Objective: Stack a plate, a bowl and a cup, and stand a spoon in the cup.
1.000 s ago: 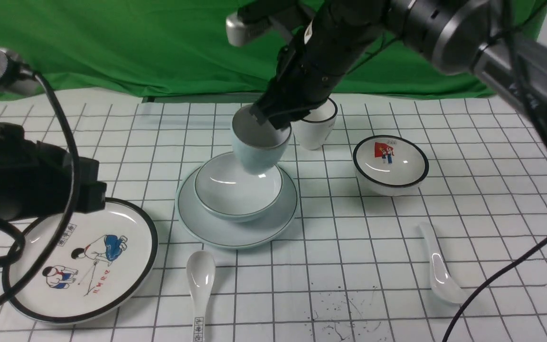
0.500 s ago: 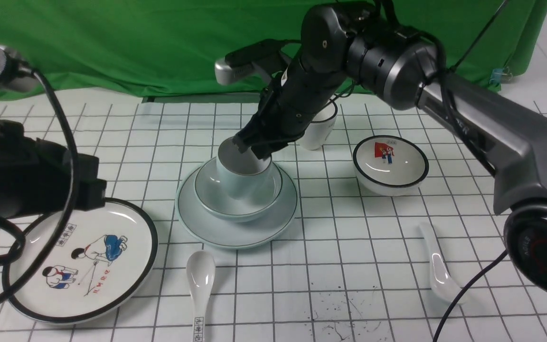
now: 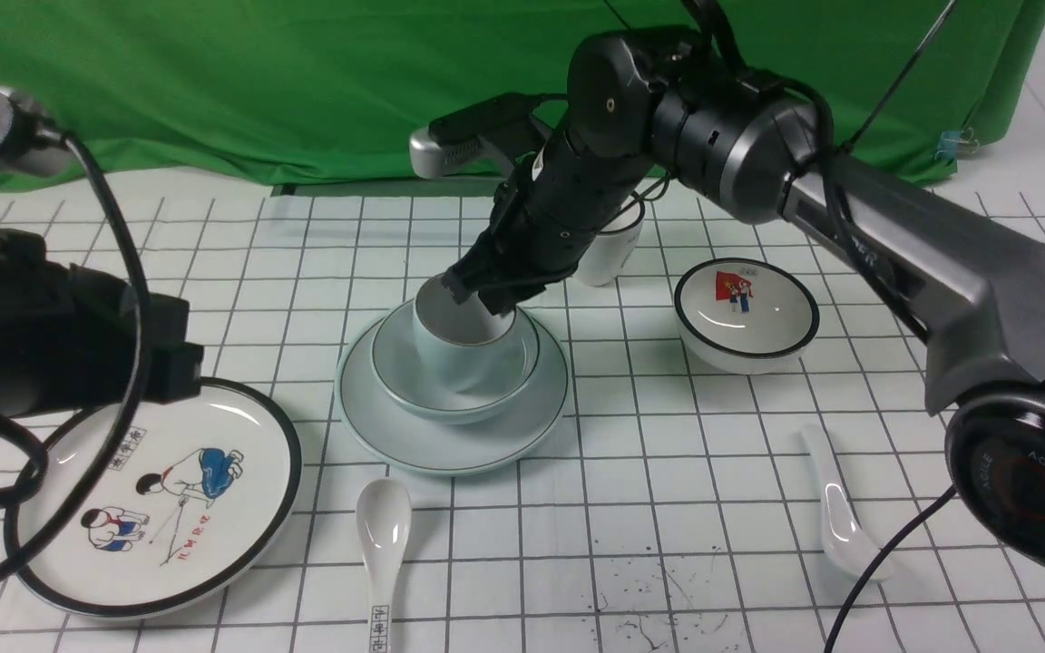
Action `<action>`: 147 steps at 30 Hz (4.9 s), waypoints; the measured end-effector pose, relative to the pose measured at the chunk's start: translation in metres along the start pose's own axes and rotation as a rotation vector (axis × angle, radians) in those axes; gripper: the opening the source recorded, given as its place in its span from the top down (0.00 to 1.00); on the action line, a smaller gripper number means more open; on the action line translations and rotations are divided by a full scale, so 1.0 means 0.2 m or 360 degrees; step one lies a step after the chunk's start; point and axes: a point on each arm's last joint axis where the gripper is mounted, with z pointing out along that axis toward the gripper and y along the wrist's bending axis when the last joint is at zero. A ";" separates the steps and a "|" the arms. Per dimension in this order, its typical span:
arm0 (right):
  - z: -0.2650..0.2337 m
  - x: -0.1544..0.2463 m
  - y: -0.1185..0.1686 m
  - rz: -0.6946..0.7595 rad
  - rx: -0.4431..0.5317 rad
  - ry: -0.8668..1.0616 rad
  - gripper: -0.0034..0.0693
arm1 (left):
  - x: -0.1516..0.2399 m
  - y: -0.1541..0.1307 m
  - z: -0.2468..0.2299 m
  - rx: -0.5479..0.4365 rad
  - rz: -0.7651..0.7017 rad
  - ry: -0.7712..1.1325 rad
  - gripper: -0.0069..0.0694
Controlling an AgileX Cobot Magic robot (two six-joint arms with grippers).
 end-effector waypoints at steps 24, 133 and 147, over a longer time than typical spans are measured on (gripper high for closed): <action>-1.00 0.04 -0.13 -0.0022 0.0461 -0.0166 0.28 | 0.00 0.00 0.00 -0.0001 0.0016 0.0011 0.96; -0.02 0.13 0.18 0.0032 0.0215 -0.1330 0.68 | -0.01 0.01 -0.01 -0.0055 0.0051 -0.0050 0.96; -1.05 0.24 0.31 -0.0256 0.0374 -0.1368 0.94 | 0.33 -0.02 -0.45 -0.0054 0.0014 -0.0462 0.96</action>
